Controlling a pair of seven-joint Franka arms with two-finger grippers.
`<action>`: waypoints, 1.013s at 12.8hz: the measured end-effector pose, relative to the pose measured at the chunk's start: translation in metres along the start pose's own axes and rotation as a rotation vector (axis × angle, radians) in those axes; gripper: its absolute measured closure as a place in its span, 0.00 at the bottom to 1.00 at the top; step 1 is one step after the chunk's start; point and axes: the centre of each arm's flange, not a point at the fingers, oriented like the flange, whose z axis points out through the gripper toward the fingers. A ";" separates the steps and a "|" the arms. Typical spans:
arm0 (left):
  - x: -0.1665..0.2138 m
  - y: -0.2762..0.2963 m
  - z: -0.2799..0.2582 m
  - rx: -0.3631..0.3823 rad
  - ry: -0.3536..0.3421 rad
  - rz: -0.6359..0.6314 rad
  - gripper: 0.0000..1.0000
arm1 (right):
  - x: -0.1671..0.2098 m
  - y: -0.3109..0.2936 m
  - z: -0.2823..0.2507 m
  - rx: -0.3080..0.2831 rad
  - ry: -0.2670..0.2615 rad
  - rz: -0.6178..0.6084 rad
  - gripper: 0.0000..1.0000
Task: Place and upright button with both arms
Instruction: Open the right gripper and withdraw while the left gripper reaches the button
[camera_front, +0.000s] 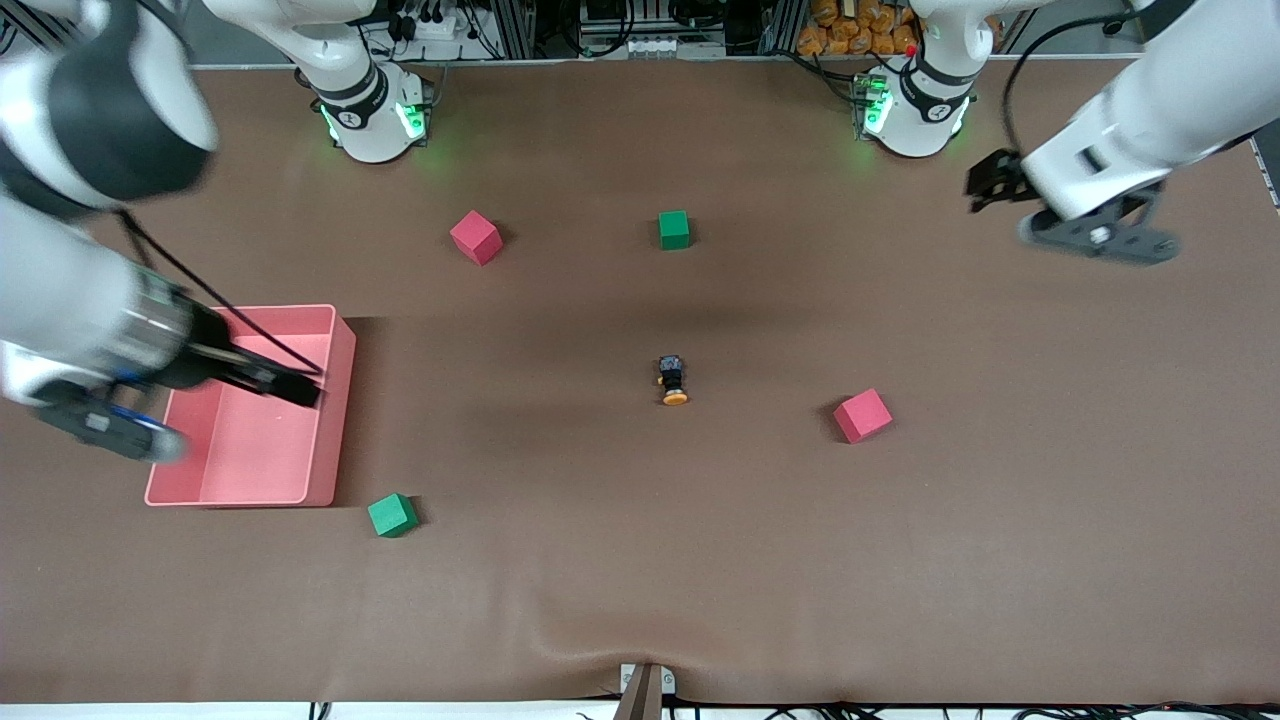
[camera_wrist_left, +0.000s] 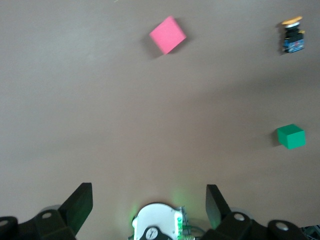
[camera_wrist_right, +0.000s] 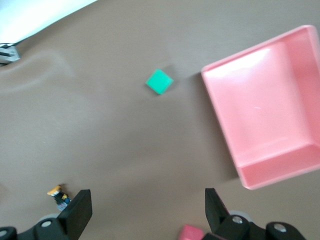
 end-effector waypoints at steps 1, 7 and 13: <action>0.014 0.016 0.010 -0.008 0.014 0.030 0.00 | -0.004 0.018 -0.021 -0.016 0.026 0.010 0.00; 0.115 0.068 0.086 -0.145 0.033 0.041 0.00 | -0.062 0.133 -0.071 -0.052 0.103 -0.013 0.00; 0.186 0.147 0.174 -0.146 0.084 0.046 0.00 | -0.065 0.171 -0.056 -0.065 0.073 -0.209 0.00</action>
